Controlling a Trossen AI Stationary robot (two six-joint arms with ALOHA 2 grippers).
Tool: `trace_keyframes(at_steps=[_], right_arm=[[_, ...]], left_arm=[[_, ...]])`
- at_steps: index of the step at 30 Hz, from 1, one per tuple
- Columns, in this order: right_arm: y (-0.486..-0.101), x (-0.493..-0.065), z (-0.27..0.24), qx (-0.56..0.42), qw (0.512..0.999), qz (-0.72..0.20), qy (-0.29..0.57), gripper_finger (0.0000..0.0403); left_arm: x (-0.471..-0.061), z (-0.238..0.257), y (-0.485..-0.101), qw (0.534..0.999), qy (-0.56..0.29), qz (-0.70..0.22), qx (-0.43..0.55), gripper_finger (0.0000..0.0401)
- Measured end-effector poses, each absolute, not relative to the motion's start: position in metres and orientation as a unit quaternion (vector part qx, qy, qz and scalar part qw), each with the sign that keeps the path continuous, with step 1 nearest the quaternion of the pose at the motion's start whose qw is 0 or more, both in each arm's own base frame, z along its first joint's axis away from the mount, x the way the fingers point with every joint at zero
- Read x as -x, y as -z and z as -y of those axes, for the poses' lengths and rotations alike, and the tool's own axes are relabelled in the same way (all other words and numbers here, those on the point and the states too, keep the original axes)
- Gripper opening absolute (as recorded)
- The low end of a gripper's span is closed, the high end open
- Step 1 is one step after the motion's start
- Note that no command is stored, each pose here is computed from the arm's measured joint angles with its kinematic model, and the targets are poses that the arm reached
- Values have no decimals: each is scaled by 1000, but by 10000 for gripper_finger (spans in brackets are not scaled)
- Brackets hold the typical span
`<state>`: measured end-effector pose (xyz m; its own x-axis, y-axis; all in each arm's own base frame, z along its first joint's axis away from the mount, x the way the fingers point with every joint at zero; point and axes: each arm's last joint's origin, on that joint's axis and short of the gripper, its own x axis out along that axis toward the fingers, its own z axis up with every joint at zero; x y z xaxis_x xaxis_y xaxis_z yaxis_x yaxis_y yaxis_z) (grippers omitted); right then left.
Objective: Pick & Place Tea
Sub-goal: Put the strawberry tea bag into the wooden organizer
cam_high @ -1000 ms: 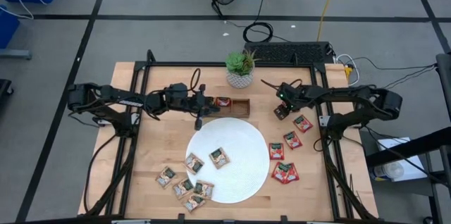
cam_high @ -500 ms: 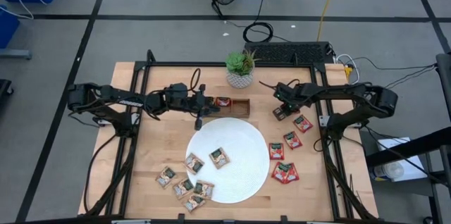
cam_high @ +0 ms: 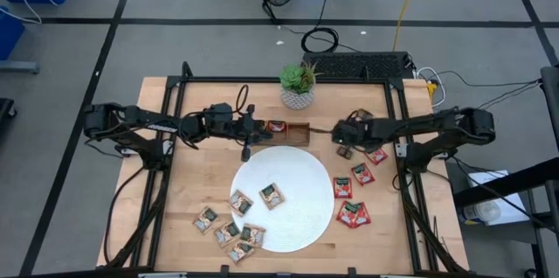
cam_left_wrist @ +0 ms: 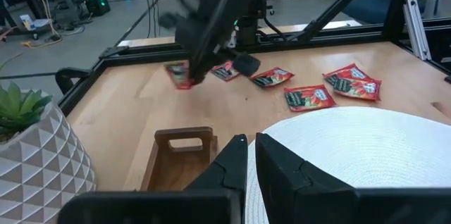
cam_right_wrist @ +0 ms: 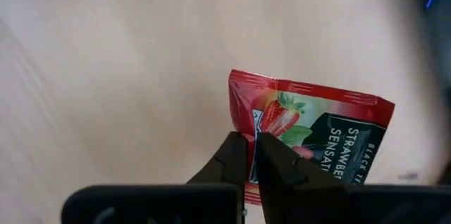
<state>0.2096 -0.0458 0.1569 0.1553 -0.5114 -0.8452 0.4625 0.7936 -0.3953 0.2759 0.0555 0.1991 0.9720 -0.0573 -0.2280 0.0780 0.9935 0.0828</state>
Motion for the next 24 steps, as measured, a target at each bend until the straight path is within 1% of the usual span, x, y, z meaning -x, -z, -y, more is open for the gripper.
trace_keyframes(at_steps=[2, 5, 8, 11, 14, 18, 22, 24], right_arm=[[-165, -222, 32, 112, 791, -524, 296, 5], [-168, -234, 10, 244, 809, -475, 247, 5], [-174, -245, -6, 335, 827, -402, 206, 5], [-169, -246, -18, 399, 834, -339, 176, 5], [-170, -243, -22, 429, 842, -271, 181, 5], [-164, -236, -19, 433, 855, -230, 166, 5], [-164, -237, -12, 424, 869, -209, 147, 5], [-162, -239, -8, 420, 874, -205, 137, 5]], left_arm=[[-276, -55, -199, 992, 34, -113, -46, 37], [-276, -55, -199, 992, 34, -113, -46, 37], [-276, -55, -200, 992, 35, -111, -47, 37], [-277, -55, -204, 994, 34, -86, -63, 37], [-278, -55, -210, 997, 30, -56, -46, 37], [-279, -55, -221, 999, 27, -2, -24, 37], [-279, -55, -222, 1000, 26, 1, -1, 37], [-283, -57, -221, 999, 7, -3, 40, 37]])
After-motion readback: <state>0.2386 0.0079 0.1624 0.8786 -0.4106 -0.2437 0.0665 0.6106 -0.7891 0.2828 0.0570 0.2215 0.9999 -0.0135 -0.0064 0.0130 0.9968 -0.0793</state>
